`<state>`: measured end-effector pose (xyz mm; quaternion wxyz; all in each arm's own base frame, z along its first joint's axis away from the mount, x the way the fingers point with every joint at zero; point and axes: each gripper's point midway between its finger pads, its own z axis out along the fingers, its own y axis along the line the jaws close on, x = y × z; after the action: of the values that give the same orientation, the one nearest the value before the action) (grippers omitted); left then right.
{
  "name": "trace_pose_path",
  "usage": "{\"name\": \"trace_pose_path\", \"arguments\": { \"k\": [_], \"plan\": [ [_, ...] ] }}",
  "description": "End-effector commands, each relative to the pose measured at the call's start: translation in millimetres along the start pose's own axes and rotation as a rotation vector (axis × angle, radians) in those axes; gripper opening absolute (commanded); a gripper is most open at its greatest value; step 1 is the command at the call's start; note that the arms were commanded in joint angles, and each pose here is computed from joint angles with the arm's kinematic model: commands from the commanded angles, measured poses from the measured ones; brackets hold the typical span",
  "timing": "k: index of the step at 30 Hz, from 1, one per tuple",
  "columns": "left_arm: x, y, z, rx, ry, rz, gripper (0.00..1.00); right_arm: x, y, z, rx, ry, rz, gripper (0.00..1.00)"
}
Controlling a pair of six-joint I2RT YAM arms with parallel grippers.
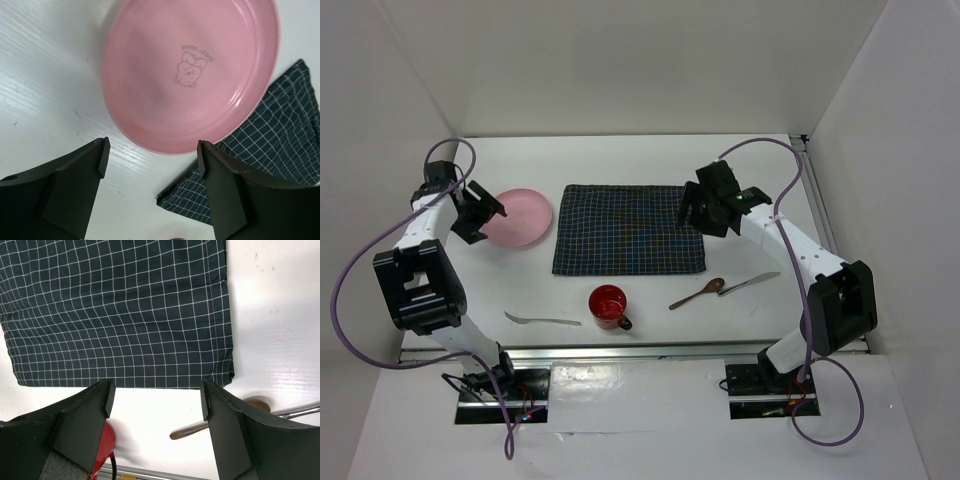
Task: Set the dinner table for one person
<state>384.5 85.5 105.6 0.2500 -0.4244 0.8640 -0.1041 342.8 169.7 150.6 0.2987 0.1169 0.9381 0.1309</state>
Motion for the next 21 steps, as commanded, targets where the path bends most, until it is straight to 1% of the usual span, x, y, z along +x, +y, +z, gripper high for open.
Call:
{"name": "trace_pose_path", "arguments": {
  "k": [1,4,7,9,13,14,16,17,18,19,20,21],
  "plan": [
    [15,20,11,-0.095,0.058,-0.037,0.88,1,3,-12,-0.018,-0.012,-0.001,0.81],
    [27,31,29,-0.123,0.095,-0.063,0.88,4,1,-11,-0.013,-0.005,-0.002,0.81],
    [32,32,40,-0.117,0.118,-0.088,0.88,4,1,-11,-0.013,-0.005,-0.002,0.81],
    [28,33,45,-0.11,0.099,-0.112,0.84,6,-1,-11,-0.007,0.002,-0.003,0.81],
    [27,36,58,-0.131,0.108,-0.139,0.69,4,-1,-12,0.0,-0.003,-0.003,0.81],
    [26,35,58,-0.131,0.107,-0.148,0.59,4,-1,-12,0.0,-0.003,-0.003,0.81],
    [25,36,65,-0.133,0.109,-0.148,0.45,4,-1,-12,0.0,-0.003,-0.003,0.81],
    [17,28,62,-0.11,0.095,-0.145,0.39,2,0,-15,-0.001,-0.005,-0.002,0.81],
    [17,28,63,-0.115,0.102,-0.147,0.24,2,0,-15,-0.001,-0.005,-0.002,0.81],
    [13,23,61,-0.101,0.098,-0.146,0.14,-1,2,-16,-0.006,-0.012,-0.001,0.81],
    [8,18,54,-0.093,0.089,-0.133,0.02,-4,4,-18,-0.012,-0.019,-0.001,0.81],
    [3,14,50,-0.084,0.078,-0.131,0.0,-2,3,-18,-0.006,-0.012,-0.001,0.81]
  ]
}}
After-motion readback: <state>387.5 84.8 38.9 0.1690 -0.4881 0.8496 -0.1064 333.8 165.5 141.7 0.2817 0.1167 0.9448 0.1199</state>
